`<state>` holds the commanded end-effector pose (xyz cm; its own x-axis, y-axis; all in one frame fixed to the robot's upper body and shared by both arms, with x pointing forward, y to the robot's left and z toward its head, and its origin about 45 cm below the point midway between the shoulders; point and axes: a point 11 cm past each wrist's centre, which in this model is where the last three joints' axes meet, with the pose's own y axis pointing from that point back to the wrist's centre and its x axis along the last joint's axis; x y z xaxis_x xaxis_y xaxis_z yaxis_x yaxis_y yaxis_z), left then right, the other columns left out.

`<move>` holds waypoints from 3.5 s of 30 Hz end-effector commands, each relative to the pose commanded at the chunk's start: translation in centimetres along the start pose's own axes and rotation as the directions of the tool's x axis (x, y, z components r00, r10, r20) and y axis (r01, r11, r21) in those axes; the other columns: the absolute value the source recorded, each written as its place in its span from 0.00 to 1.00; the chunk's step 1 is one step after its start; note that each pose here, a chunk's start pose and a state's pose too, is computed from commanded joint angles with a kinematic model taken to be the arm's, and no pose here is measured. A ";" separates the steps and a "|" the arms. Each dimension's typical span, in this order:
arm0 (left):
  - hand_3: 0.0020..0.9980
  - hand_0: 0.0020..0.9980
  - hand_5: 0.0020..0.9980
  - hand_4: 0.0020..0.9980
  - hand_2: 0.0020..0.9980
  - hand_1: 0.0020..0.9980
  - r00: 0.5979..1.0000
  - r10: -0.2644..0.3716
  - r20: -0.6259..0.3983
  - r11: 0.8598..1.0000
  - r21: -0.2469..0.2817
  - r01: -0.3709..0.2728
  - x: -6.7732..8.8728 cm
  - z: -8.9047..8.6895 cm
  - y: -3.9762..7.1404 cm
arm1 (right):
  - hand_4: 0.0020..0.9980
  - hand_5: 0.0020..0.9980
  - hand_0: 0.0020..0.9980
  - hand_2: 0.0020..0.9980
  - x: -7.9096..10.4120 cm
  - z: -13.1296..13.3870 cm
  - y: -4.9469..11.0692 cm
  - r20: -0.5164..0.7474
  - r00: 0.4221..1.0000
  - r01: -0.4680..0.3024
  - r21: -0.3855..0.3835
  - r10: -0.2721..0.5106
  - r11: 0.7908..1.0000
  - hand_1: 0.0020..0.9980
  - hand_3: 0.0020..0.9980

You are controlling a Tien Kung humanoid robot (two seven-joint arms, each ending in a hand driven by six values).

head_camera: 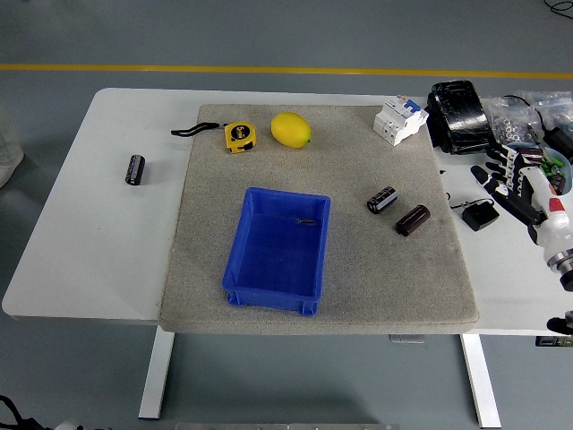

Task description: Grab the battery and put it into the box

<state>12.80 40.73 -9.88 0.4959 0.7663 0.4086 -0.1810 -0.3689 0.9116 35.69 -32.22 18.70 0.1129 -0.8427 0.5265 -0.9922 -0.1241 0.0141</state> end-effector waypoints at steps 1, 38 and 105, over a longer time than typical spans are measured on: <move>0.63 0.56 0.70 0.64 0.62 0.52 1.000 0.002 -0.003 1.000 0.000 -0.002 0.0 0.0 0.0 | 1.00 0.54 0.92 0.93 -0.2 -0.1 -0.1 -0.029 1.000 0.009 0.006 -0.009 1.000 0.88 0.98; 0.63 0.55 0.70 0.64 0.62 0.51 0.999 0.021 -0.035 0.999 -0.030 -0.022 0.7 1.3 0.1 | 1.00 0.49 0.78 0.75 -6.4 1.9 -3.0 -0.374 0.922 0.060 -0.111 -0.098 0.992 0.74 0.86; 0.63 0.56 0.69 0.63 0.62 0.52 1.000 0.015 -0.018 0.999 -0.051 -0.016 0.7 2.2 0.2 | 1.00 0.37 0.35 0.46 -6.7 3.8 -3.4 -0.513 0.858 0.003 -0.044 -0.025 0.999 0.46 0.63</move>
<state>14.98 40.00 -9.47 0.4777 0.7699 0.4232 -0.2323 -0.3539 0.9060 38.49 -28.15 11.96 0.0947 -0.4512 0.8874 -0.9932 -0.1036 0.0532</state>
